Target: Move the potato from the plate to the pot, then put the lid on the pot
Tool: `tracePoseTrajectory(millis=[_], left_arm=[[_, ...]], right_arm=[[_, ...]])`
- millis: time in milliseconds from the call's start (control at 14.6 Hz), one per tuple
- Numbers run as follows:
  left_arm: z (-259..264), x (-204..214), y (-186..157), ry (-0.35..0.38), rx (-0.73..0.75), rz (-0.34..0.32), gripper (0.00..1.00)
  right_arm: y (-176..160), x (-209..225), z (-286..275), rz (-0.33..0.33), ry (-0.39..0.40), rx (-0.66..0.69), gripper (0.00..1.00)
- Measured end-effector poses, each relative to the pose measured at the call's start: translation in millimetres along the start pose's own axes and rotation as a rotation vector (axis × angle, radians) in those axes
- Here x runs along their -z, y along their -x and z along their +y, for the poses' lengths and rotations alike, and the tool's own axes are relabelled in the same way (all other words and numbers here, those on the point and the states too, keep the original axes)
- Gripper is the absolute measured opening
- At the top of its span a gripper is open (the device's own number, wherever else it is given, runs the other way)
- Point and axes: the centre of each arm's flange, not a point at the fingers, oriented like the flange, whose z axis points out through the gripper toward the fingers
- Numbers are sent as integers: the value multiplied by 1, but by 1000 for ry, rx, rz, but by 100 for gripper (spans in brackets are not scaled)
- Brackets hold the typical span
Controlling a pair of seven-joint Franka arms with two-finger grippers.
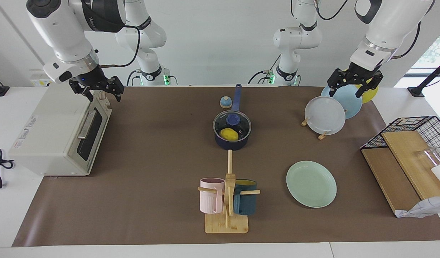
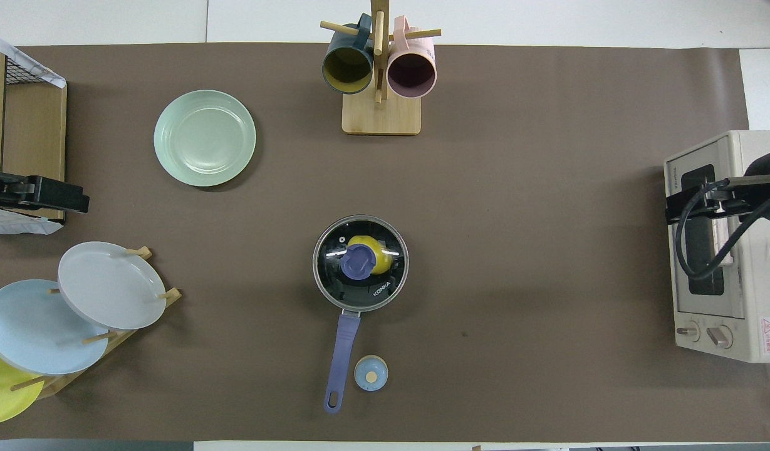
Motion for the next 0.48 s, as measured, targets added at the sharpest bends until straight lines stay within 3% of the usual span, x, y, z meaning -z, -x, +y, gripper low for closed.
tracePoseTrajectory(millis=[478], left_arm=[[1,2,-3,-1,-2,24,100]], right_arm=[[0,3,-6,5,-43,3,100]])
